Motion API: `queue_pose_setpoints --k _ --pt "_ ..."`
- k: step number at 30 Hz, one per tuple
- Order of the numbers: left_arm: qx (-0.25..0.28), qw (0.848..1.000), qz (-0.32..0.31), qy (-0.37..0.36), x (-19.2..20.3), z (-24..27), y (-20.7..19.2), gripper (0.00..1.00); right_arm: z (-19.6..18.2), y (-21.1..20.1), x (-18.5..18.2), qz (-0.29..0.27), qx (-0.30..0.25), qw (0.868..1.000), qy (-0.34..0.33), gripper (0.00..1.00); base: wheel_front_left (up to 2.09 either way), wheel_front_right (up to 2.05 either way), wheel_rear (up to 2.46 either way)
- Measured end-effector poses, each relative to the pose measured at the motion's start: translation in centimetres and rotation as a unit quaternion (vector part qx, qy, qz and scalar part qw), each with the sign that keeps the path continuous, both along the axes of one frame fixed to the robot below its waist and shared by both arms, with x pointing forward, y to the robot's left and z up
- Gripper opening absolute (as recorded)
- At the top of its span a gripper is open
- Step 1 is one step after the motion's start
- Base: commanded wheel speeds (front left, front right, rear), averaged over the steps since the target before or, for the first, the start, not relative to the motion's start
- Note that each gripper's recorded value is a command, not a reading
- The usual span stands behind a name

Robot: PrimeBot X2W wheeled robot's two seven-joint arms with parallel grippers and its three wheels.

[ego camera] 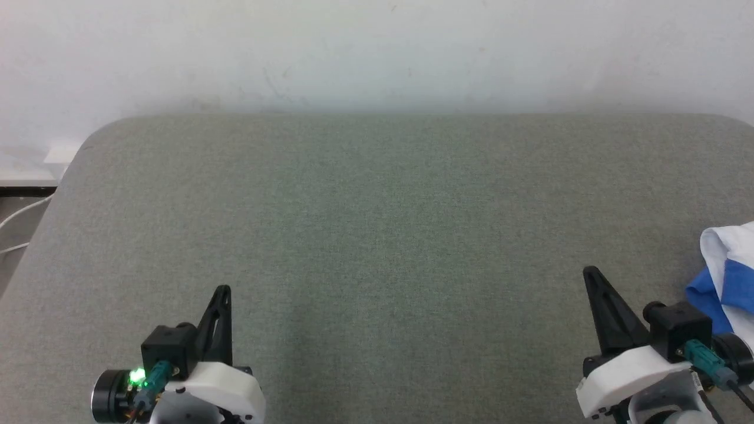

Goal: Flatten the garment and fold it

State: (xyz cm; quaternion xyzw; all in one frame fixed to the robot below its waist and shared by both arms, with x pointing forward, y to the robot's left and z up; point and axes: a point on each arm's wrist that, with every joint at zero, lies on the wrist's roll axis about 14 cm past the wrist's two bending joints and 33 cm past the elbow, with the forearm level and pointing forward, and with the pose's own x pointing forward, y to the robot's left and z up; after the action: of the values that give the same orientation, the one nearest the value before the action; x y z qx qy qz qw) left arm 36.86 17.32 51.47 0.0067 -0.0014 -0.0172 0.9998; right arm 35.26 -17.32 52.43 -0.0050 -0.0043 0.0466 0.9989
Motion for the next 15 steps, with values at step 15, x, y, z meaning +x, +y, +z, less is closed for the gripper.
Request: queue_pose_setpoints --k 15 --pt "0.006 1.000 0.005 0.007 -0.05 0.14 0.19 0.00 -0.08 0.52 0.65 0.008 -0.008 1.000 0.005 0.00 0.00 0.00 0.00"
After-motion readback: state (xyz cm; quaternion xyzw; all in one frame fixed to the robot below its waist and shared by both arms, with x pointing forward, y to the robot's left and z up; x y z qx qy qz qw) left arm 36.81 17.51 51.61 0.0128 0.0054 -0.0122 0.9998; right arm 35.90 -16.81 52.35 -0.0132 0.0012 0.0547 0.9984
